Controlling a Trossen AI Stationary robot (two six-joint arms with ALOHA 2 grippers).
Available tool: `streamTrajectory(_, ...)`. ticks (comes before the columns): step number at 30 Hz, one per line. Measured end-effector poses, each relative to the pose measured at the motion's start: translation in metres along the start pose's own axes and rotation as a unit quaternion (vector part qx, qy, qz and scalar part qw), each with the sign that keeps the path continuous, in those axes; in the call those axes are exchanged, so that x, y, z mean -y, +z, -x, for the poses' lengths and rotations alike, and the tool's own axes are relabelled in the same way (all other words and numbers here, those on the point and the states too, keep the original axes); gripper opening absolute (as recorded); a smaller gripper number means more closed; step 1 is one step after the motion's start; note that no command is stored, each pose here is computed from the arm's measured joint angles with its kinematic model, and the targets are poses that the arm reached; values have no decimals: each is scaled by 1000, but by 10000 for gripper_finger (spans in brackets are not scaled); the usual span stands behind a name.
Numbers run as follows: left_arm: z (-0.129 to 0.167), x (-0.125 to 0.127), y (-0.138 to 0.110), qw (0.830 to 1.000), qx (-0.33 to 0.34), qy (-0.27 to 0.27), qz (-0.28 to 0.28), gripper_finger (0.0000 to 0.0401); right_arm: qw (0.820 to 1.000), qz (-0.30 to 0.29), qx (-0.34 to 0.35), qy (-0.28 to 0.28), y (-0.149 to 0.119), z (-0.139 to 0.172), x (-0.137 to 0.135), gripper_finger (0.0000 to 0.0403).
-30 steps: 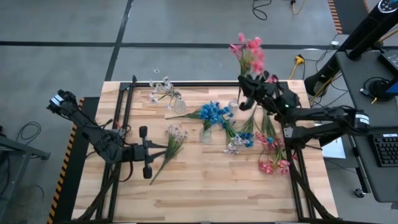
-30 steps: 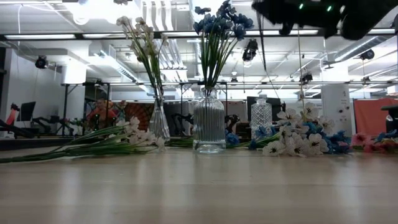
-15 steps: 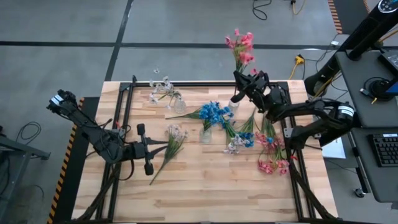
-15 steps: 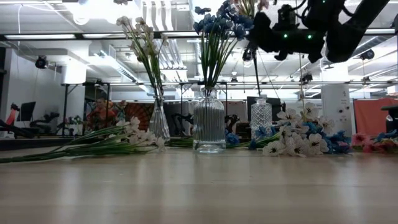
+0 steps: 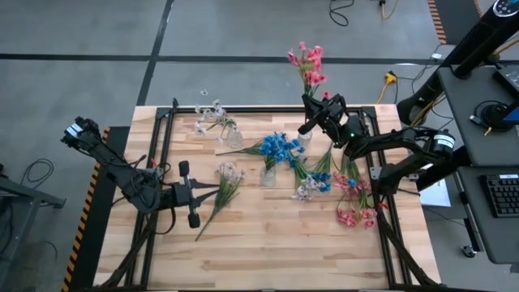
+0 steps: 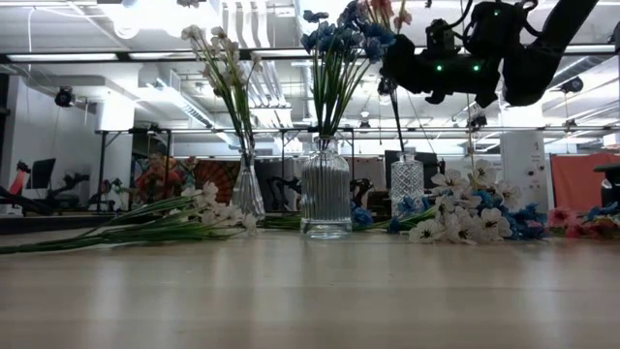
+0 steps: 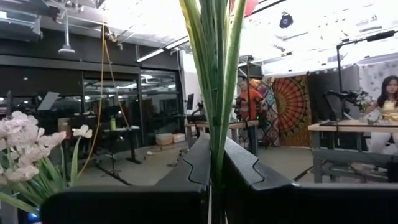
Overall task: Sort flowers into vase by color
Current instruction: Put the left pink flowers into the right transparent vase
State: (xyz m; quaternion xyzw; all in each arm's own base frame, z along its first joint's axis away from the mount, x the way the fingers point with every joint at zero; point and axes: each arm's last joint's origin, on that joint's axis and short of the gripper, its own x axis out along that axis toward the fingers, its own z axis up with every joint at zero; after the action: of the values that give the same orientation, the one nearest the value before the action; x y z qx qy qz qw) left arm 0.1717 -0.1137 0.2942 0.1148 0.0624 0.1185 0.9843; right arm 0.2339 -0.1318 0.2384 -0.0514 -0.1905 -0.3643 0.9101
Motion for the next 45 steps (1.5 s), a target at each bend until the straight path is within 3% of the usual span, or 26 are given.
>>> streamTrajectory(28,0,0,-4,1000,-13,-1,16,39,1000,-13,-17,20,-5,9,-2,13)
streamTrajectory(35,0,1,-6,1000,-17,-1,16,39,998,-7,-50,38,-1,13,-7,15)
streamTrajectory(45,0,1,-6,1000,-19,-2,18,39,995,3,-95,38,16,21,-4,88)
